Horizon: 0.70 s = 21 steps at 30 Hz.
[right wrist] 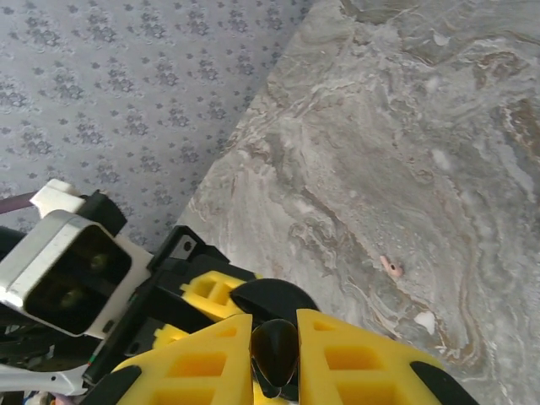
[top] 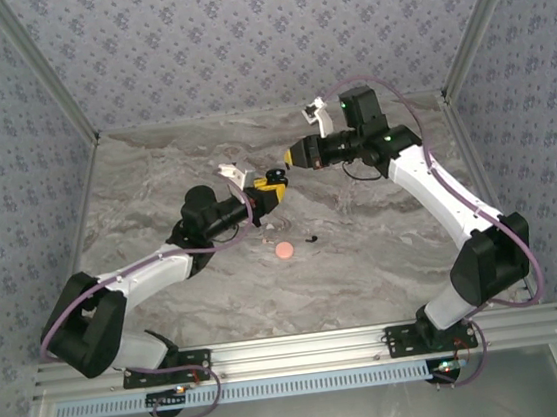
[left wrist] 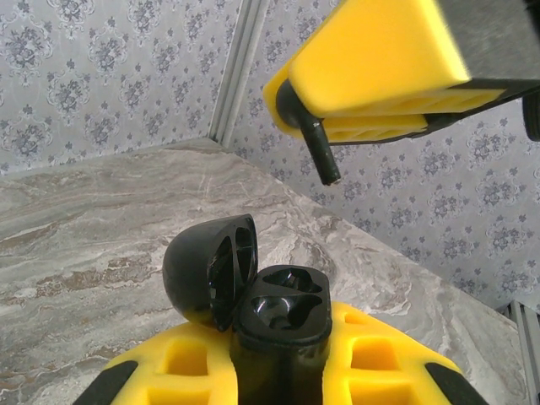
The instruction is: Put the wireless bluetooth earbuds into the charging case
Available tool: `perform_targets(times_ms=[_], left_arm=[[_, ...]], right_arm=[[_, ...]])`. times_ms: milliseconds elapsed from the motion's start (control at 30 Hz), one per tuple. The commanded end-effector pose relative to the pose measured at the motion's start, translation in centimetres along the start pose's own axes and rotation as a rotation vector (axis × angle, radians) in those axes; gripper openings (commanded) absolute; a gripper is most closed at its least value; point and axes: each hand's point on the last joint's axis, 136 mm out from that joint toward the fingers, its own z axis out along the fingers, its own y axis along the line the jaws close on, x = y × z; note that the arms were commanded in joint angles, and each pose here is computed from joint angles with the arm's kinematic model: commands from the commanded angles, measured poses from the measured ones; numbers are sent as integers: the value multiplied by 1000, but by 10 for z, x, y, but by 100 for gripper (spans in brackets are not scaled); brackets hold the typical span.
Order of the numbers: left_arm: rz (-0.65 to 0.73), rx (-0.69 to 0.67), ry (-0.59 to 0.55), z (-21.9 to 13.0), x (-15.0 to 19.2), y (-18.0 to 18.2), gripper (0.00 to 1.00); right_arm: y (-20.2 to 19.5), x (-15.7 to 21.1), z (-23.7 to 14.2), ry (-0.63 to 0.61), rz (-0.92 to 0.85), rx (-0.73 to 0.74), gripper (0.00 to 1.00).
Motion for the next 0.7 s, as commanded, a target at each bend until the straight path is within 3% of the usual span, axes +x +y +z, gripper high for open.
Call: perform_targets(times_ms=[0, 667], left_arm=[[19, 12, -66, 1, -18, -7, 13], [-21, 44, -142, 2, -36, -15, 15]], right_arm=[[32, -13, -9, -34, -48, -68, 18], [32, -11, 1, -76, -94, -42, 18]])
